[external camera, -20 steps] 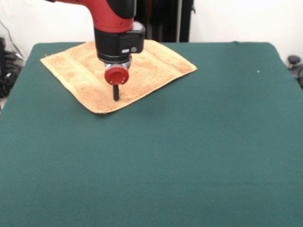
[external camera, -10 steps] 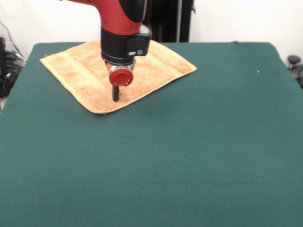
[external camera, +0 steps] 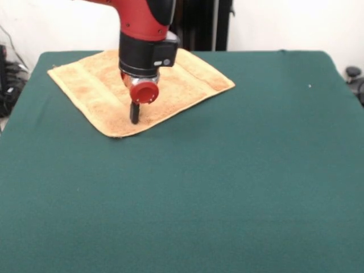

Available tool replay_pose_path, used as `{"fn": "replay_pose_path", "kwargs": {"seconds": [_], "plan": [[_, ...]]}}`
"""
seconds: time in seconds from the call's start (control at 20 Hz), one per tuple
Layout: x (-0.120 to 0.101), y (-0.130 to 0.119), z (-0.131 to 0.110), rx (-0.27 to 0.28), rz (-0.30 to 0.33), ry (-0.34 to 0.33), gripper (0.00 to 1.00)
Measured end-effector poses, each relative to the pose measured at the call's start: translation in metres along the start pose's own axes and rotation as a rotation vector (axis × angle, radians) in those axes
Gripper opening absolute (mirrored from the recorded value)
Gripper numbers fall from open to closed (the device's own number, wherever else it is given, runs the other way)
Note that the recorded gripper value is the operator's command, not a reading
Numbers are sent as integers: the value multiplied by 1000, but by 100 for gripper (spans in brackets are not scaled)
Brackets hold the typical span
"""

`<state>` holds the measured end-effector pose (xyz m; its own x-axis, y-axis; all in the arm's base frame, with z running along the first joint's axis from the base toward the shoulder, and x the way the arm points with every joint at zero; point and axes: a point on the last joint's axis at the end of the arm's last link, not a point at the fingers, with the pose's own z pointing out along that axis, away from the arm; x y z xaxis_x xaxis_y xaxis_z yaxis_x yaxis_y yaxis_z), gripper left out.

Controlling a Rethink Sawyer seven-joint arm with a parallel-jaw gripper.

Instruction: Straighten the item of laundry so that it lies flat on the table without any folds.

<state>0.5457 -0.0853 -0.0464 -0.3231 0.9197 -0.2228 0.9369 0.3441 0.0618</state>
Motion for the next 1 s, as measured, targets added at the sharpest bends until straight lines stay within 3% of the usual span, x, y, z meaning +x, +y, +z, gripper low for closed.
{"fn": "replay_pose_path", "kwargs": {"seconds": [0.2,0.3,0.45,0.55,0.7,1.0], "plan": [[1,-9,0,-75,-48,-18,0],[2,-21,2,-173,-82,-36,0],[2,-32,4,-268,-120,-46,0],[-2,-49,8,-405,-175,-48,0],[-6,-67,15,-559,-217,-39,0],[-11,-96,34,-826,-203,-34,0]]}}
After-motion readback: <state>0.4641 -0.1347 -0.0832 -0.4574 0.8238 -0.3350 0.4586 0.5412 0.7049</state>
